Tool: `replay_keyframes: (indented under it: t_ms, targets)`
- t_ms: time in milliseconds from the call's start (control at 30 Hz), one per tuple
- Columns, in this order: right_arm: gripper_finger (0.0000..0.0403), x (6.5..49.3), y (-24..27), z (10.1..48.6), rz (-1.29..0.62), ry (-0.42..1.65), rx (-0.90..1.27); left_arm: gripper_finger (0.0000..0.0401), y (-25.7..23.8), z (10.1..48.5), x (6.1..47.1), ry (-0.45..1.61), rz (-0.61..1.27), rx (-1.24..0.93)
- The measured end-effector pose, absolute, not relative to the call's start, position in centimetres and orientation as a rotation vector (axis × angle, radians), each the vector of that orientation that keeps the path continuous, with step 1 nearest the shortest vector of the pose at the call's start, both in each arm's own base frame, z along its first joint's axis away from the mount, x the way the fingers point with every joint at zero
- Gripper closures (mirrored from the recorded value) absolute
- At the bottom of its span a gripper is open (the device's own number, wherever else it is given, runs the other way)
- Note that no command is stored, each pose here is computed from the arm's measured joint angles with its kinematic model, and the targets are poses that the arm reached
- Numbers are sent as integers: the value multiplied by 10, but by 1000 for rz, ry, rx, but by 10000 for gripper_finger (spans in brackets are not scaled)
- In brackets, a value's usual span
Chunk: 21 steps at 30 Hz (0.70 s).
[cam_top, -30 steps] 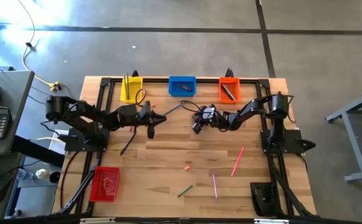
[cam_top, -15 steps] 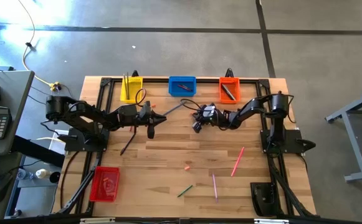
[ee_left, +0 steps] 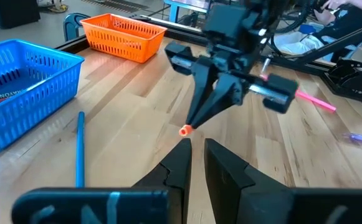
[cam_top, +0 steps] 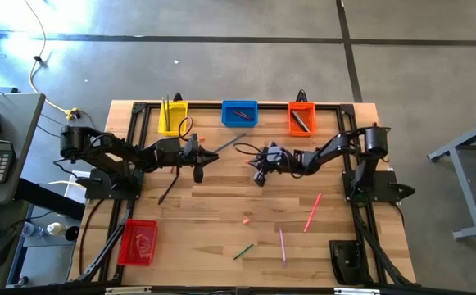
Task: Sort crayons/erasers/pens/pencils in bins
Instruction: Put the orange eraser into the red bin
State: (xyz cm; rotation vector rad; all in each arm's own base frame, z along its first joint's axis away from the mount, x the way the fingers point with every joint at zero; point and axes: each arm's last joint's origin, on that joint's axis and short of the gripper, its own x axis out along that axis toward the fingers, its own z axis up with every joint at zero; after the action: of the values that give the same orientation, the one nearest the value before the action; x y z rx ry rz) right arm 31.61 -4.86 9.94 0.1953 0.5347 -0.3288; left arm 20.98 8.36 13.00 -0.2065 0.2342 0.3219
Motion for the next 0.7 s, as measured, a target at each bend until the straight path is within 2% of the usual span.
replay_keyframes:
  t_ms: [267,400,567,700]
  targets:
    - [396,320,-34,116,-272,463,133,365,82,130,210,229,269,-284]
    - [395,329,-29,124,-241,442,87,346,78,126,214,251,218,-336]
    - [391,331,-25,121,-238,545,99,305,74,119,223,292,186,-343]
    - [365,327,-20,117,-194,733,77,281,71,111,232,332,159,-308]
